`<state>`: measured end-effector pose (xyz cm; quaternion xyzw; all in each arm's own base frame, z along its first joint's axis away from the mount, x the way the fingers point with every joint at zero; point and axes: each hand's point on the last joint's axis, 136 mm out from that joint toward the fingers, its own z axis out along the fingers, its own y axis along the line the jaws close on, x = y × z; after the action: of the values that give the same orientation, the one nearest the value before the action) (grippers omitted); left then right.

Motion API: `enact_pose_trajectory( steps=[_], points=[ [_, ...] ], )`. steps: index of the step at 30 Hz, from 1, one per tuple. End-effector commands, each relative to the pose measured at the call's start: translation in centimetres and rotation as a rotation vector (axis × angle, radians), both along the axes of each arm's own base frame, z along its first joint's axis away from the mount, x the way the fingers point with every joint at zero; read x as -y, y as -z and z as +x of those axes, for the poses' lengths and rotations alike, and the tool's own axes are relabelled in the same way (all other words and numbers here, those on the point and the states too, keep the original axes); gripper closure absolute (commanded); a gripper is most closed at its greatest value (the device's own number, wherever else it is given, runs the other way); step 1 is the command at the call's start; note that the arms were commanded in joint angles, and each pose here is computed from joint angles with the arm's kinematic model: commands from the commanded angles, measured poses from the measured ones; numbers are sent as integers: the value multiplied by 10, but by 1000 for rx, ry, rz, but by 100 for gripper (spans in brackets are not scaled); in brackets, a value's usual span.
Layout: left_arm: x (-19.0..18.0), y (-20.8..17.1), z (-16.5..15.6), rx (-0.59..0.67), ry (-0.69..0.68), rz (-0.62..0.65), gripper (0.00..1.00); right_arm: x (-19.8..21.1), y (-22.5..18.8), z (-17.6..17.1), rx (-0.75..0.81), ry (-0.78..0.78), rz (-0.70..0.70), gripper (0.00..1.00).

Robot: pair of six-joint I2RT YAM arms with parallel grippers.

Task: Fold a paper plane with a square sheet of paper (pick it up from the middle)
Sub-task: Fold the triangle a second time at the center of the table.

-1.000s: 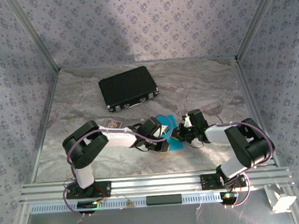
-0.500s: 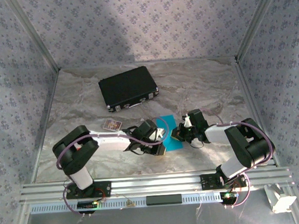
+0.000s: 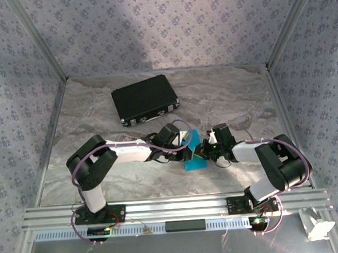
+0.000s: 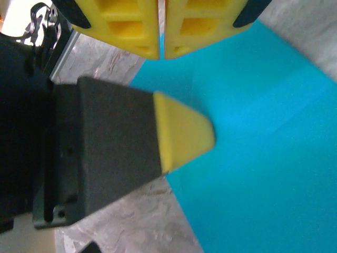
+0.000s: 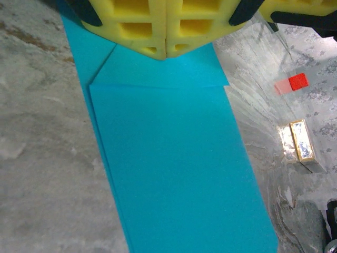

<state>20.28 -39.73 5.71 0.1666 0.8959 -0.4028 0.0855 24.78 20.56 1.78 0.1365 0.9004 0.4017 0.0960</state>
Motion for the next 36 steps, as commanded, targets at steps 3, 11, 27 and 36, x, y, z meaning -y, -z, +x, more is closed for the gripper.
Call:
enact_pose_trajectory(
  steps=[3, 11, 27, 36],
  points=[
    [-3, 18, 0, -21, 10, 72, 91, 18, 25, -16, -85, 48, -89, 100],
    [-24, 62, -20, -96, 32, 166, 94, 16, 17, -10, -55, 68, -64, 100],
    [-32, 65, -19, -69, 27, 192, 98, -4, -22, -22, 28, -63, -4, 100],
    [-32, 65, -19, -71, 27, 192, 99, -15, -5, -27, -21, -99, -1, 100]
  ],
)
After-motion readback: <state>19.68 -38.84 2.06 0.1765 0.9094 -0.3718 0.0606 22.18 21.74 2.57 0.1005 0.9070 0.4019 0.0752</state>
